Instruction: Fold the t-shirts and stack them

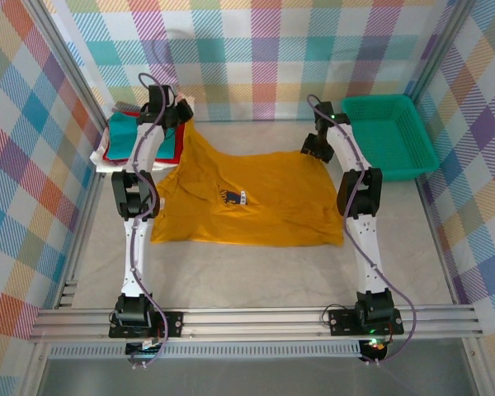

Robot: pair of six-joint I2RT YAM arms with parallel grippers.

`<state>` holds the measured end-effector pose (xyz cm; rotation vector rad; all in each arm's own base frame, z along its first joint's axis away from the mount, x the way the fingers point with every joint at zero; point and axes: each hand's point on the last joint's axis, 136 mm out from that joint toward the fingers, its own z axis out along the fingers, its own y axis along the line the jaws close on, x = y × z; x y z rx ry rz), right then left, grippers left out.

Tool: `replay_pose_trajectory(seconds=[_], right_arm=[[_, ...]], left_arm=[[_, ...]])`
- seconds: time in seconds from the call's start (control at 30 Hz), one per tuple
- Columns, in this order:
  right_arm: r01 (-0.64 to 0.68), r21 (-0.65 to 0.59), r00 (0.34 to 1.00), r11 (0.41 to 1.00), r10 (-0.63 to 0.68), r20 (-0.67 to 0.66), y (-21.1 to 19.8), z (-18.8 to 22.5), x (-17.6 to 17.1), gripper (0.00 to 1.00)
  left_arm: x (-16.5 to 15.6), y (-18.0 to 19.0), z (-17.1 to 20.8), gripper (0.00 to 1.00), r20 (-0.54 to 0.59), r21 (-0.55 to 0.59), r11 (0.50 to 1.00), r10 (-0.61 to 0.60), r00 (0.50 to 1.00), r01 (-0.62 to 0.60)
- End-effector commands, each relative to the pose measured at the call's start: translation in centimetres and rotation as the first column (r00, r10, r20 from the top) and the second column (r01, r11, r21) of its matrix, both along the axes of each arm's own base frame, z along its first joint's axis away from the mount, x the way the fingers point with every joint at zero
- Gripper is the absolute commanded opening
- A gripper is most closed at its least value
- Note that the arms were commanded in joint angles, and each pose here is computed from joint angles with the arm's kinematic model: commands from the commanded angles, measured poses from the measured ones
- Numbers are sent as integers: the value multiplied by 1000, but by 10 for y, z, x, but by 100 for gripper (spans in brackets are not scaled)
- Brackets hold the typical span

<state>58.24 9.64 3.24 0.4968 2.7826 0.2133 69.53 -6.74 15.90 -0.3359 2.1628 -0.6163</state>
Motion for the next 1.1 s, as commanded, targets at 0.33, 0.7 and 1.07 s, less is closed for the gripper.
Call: replay_pose_trajectory(seconds=[0.33, 0.7, 1.07], right_arm=[[-38, -31, 996, 999, 40, 81, 0, 19, 13, 22], [-96, -16, 985, 995, 97, 146, 2, 30, 27, 28], [8, -85, 996, 996, 0, 87, -27, 4, 23, 54]], left_arm=[[3, -8, 29, 0, 57, -24, 1000, -11, 998, 12], [0, -7, 39, 0, 74, 13, 1000, -29, 997, 28], [0, -7, 34, 0, 61, 7, 1000, -31, 998, 31]])
